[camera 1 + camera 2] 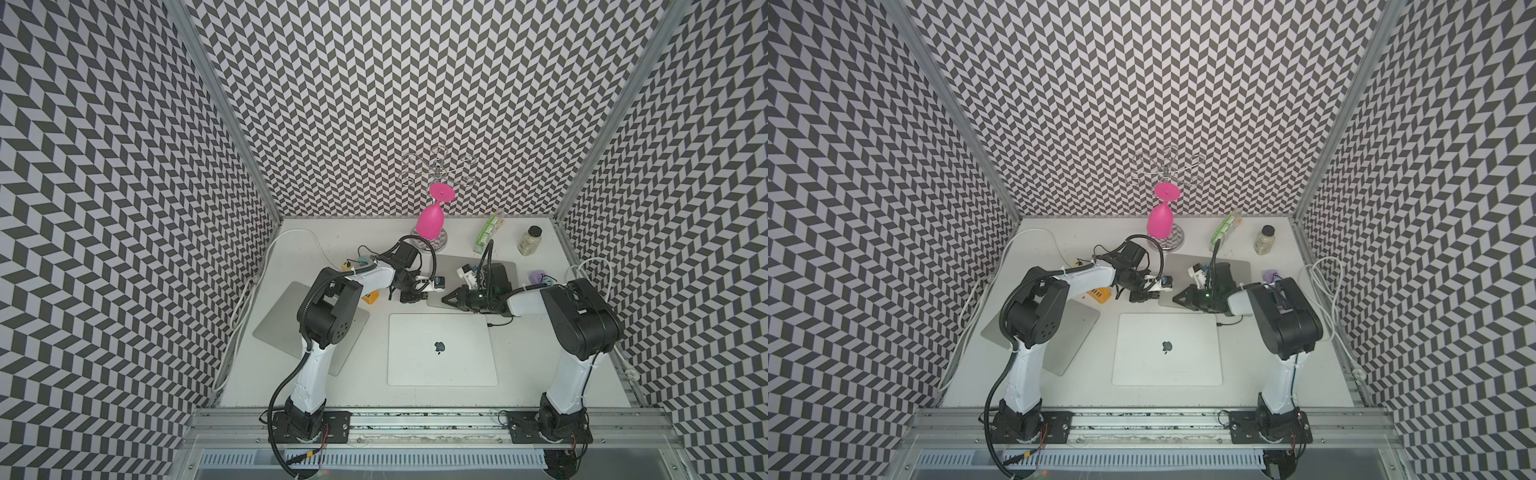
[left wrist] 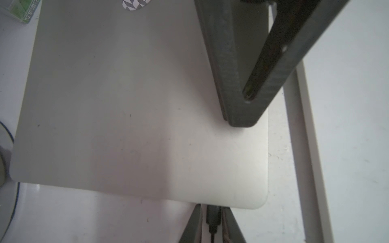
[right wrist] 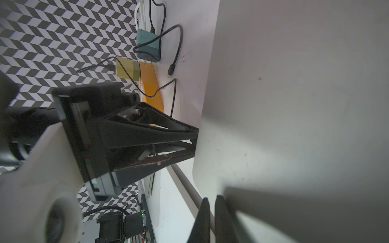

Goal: Unplug the laptop charger
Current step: Remove the charging cable from the laptop.

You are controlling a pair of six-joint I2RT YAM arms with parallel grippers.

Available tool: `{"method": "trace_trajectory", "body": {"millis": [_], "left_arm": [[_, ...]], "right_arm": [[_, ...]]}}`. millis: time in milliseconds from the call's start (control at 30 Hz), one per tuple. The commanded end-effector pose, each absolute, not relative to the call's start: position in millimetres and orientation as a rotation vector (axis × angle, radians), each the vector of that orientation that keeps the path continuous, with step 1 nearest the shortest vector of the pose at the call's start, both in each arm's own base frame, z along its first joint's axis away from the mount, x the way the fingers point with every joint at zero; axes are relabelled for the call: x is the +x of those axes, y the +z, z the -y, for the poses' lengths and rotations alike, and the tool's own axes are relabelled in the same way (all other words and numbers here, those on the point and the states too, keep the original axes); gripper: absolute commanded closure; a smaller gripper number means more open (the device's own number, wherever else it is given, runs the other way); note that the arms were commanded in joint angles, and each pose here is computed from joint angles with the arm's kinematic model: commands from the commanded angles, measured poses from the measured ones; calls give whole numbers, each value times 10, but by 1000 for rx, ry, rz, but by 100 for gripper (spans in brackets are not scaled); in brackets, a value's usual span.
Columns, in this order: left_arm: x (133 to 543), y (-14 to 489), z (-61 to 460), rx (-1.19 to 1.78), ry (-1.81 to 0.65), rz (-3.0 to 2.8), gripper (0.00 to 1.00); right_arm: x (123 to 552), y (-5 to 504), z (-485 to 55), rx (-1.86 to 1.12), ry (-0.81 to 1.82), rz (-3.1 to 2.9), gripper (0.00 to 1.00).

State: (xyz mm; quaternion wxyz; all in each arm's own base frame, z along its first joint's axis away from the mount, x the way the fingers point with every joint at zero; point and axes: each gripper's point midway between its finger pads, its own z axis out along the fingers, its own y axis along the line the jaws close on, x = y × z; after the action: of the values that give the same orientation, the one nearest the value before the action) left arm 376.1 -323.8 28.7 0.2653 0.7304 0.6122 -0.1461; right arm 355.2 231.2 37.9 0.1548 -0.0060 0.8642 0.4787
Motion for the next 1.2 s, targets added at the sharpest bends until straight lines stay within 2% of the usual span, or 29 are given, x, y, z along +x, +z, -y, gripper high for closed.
{"method": "trace_trajectory", "body": {"millis": [0, 467, 633, 800, 900, 1167], "left_arm": [[3661, 184, 3281, 2018, -436, -1655, 80], [3709, 179, 3257, 1990, -439, -1716, 100], [3668, 113, 3209, 2031, -436, -1719, 100], [3800, 41, 3114, 2086, -215, -1642, 100], [3883, 120, 3141, 2032, -173, -1623, 100], [3847, 101, 3142, 1926, -305, -1823, 100]], "right_arm": [[3544, 194, -2249, 21, 1320, -2526, 91], [3534, 50, -2184, 66, 1300, -2570, 92], [3519, -26, -2150, 74, 1274, -2606, 93], [3498, -94, -2109, 88, 1260, -2628, 93], [3502, -107, -2104, 90, 1254, -2630, 94], [3509, -141, -2098, 91, 1244, -2639, 94]]}}
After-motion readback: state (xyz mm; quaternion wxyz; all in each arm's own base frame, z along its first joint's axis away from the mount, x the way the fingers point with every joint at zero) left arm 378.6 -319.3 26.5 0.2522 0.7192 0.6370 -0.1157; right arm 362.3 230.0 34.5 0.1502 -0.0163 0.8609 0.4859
